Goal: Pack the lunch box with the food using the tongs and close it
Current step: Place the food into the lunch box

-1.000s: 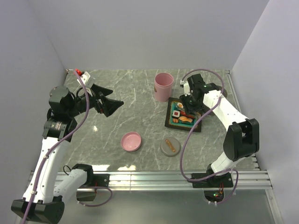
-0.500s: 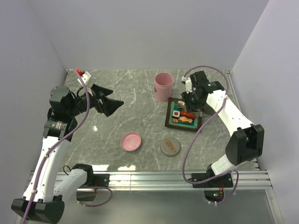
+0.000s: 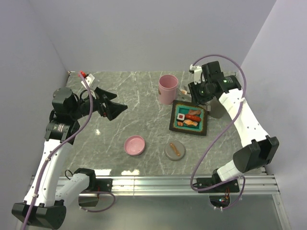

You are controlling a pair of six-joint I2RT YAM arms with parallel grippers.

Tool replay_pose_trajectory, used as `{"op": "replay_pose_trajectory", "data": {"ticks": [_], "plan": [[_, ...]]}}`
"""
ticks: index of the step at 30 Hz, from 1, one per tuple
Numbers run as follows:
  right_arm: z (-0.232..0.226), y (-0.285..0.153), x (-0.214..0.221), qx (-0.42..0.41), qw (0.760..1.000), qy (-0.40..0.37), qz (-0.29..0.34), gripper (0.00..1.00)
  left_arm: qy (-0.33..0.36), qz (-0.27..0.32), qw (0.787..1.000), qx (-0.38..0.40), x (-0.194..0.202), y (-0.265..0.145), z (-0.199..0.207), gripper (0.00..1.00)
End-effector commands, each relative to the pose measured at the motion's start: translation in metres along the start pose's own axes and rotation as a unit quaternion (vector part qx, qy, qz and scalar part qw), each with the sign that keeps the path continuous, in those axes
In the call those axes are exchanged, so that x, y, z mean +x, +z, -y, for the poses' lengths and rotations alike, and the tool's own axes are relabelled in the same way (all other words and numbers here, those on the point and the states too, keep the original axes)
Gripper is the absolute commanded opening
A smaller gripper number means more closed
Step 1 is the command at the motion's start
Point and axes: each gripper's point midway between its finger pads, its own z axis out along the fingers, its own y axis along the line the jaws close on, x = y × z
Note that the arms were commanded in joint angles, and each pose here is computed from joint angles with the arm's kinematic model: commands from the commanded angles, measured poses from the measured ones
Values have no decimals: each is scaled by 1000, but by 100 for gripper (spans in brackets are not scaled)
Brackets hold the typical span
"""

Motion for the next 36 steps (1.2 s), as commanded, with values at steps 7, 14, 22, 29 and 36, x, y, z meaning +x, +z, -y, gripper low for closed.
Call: {"op": "replay_pose_trajectory", "data": {"ticks": [7, 14, 22, 29, 36], "plan": [[-4, -51, -67, -9, 991, -16, 131, 46, -7, -7, 1000, 16, -7, 2, 4, 99], [-2, -45, -123, -16, 986, -15, 163, 46, -42, -10, 999, -8, -12, 6, -9, 99], [-8, -15, -128, -36, 988, -17, 149, 46, -77, -16, 996, -53, -18, 8, -33, 99], [-15, 8, -113, -44, 991, -24, 123, 50, -79, -26, 996, -34, -15, 10, -32, 99], [-15, 8, -116, -43, 991, -24, 125, 57, -90, -21, 995, -26, -18, 9, -31, 99]]}}
